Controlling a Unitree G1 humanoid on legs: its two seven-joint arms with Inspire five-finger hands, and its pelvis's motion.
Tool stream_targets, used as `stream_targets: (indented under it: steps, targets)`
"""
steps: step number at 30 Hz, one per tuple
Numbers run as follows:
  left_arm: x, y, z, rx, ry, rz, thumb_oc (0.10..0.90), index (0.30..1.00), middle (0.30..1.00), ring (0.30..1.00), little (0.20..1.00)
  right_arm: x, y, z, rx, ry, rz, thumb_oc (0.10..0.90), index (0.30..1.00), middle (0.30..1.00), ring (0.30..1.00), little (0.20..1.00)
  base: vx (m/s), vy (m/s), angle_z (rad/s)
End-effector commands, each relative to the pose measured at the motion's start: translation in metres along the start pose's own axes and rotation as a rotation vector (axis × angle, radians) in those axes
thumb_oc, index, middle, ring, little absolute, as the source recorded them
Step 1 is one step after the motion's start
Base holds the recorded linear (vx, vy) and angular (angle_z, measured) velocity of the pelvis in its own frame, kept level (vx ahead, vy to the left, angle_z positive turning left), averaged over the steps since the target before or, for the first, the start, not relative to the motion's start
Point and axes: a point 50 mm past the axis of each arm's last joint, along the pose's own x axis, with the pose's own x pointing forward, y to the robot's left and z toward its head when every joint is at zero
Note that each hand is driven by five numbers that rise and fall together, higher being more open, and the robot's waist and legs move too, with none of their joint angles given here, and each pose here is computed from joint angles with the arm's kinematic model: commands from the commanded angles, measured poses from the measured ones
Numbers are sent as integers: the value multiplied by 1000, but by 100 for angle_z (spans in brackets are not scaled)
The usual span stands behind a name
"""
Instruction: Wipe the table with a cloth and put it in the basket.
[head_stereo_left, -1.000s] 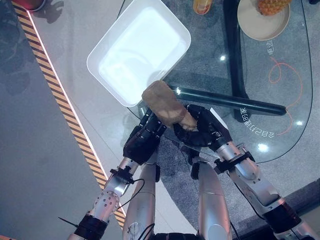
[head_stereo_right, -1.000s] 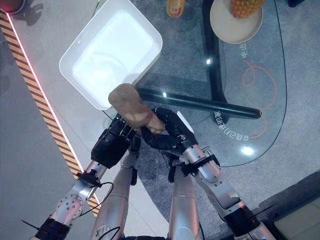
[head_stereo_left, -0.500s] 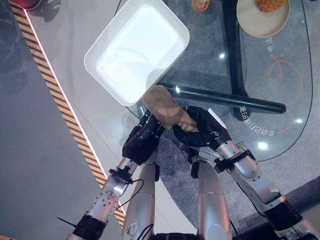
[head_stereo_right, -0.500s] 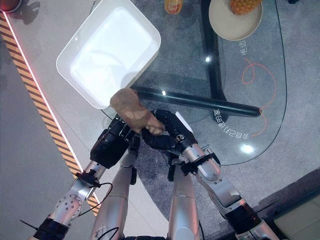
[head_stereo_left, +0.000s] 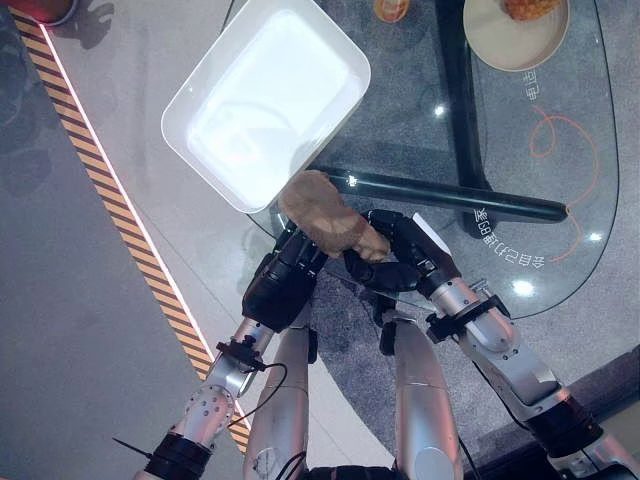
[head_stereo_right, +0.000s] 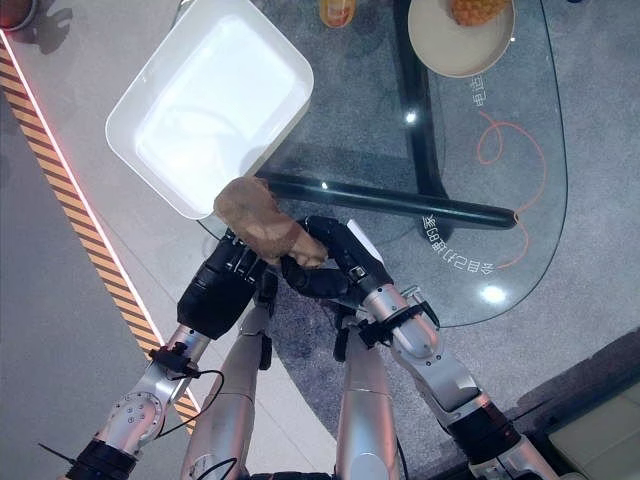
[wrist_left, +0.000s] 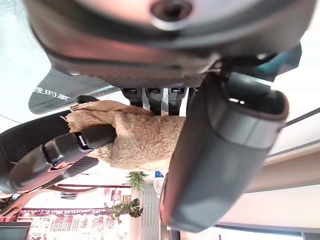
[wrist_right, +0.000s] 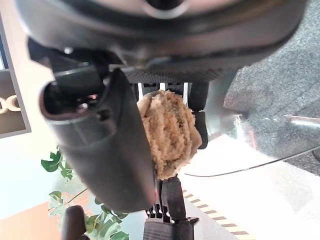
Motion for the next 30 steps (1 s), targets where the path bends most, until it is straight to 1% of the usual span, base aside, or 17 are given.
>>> stream_targets:
  steps: [1,6,9,11,13,14,16,18,19,20,21,22,30]
  targets:
    - [16,-54,0,-31,-9,-360,800,900,900,900,900,1,20,29,-27,-128,192,100,300,300,300,200,0,0,0]
    - [16,-53,-2,-4,17,-351,800,900,900,900,900,1,29,26,-63,-93,289,100,300,300,300,200,0,0,0]
    - [16,-52,-2,2,19,-344,800,900,900,900,900,2,31,25,-98,-85,303,100,300,300,300,200,0,0,0]
    - [17,-52,-1,11,20,-331,800,900,900,900,900,3,31,25,-195,-75,307,100,300,300,300,200,0,0,0]
    - [17,-51,-1,19,21,-321,800,900,900,900,900,3,29,26,-248,-71,300,100,300,300,300,200,0,0,0]
    - [17,-51,0,39,20,-299,800,900,900,900,900,2,28,27,-321,-65,285,100,300,300,300,200,0,0,0]
    - [17,-50,-1,49,10,-279,800,900,900,900,900,1,28,29,-360,-68,276,100,300,300,300,200,0,0,0]
    - [16,-50,0,46,-2,-275,800,900,900,900,900,1,28,31,-363,-76,268,100,300,300,300,200,0,0,0]
    - [16,-50,0,36,-12,-271,764,869,869,869,864,1,27,33,-360,-84,256,100,300,300,300,200,0,0,0]
    - [16,-49,0,30,-21,-264,652,773,773,773,752,1,26,33,-360,-89,242,100,300,300,300,200,0,0,0]
    - [15,-48,1,22,-38,-247,204,389,389,389,304,1,24,33,-370,-91,214,100,300,300,300,200,0,0,0]
    - [15,-47,1,17,-45,-238,100,300,300,300,200,1,23,33,-375,-89,198,100,300,300,300,200,0,0,0]
    - [12,-45,2,-7,-90,-195,100,300,300,300,200,-2,19,32,-377,-91,143,100,300,300,300,200,0,0,0]
